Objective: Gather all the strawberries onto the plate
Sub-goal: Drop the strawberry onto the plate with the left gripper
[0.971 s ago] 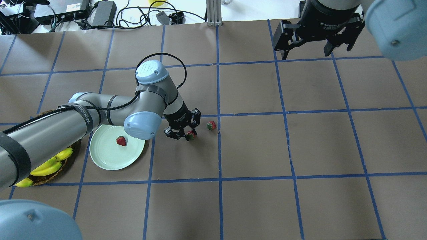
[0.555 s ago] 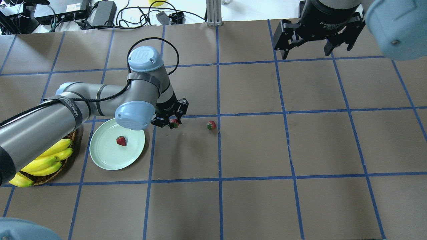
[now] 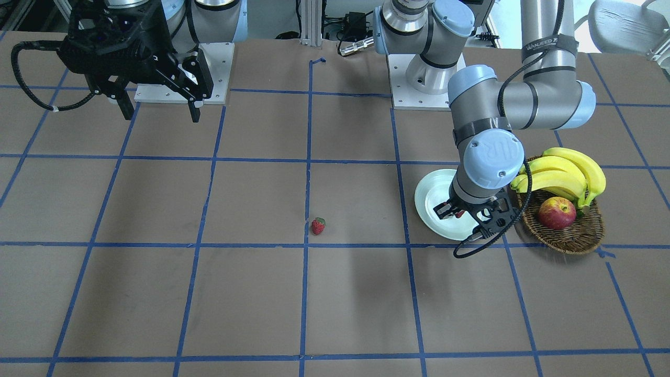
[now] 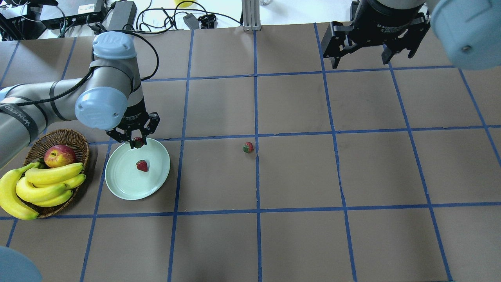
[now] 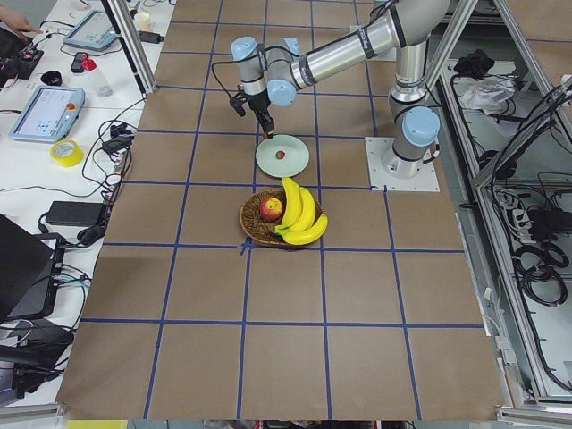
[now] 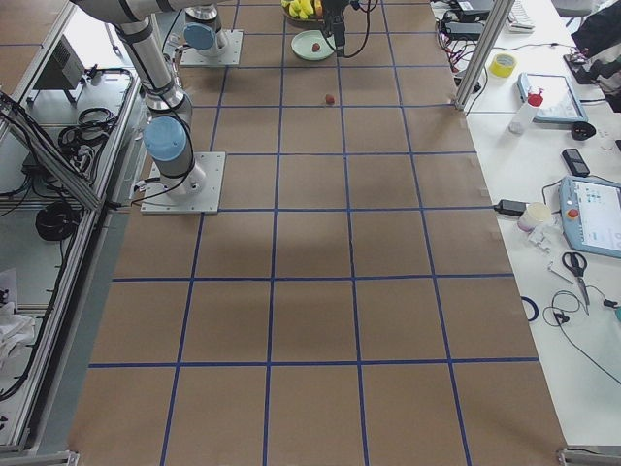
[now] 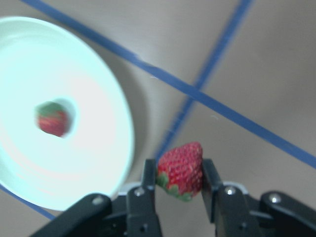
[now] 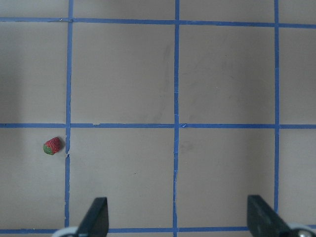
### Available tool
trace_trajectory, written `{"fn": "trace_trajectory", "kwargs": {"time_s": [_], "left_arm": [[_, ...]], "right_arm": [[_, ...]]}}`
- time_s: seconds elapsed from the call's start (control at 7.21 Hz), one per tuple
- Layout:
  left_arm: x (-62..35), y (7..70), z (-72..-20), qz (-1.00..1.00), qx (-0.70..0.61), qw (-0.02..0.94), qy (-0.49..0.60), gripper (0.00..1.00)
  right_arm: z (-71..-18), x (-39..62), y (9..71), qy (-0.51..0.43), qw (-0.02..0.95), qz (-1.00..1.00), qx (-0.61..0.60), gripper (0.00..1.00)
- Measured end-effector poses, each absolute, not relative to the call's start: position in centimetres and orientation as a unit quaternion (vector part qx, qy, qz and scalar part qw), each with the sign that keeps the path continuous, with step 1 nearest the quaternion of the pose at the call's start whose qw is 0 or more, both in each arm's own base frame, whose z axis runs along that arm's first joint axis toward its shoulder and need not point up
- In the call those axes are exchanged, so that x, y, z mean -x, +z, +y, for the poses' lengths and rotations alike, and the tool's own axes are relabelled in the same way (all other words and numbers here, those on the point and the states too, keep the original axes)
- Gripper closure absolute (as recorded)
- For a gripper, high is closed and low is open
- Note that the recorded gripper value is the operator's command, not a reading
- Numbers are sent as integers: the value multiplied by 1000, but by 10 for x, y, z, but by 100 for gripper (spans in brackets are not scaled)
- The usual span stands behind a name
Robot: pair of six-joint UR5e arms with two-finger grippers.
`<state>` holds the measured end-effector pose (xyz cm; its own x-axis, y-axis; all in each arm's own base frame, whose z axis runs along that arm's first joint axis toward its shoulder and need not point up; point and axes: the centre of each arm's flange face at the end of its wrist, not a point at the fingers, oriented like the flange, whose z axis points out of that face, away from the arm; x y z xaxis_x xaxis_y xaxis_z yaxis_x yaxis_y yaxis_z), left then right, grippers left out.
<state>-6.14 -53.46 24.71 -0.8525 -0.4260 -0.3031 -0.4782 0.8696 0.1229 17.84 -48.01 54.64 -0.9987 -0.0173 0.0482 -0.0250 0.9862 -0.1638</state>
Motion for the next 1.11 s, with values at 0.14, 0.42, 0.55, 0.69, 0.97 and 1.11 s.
{"fn": "trace_trajectory", "kwargs": {"time_s": [0.14,0.42,0.55,0.69,0.97,1.11], "left_arm": [[44,236,-526,957,229,133,117,1],[38,224,-515,958,217,130,135,0],[45,226,-515,960,212,128,130,0],[59,234,-518,964,205,120,119,0],[118,255,-527,969,220,68,93,0],[156,262,-530,961,261,33,86,0]], "right_arm": [[-480,-178,546,82,23,-996,-11,0],[-480,-179,546,82,22,-996,-11,0],[-480,-179,546,82,22,-996,-11,0],[-480,-179,546,81,22,-996,-11,0],[-480,-179,546,81,22,-996,-11,0],[-480,-179,545,81,21,-996,-11,0]]}}
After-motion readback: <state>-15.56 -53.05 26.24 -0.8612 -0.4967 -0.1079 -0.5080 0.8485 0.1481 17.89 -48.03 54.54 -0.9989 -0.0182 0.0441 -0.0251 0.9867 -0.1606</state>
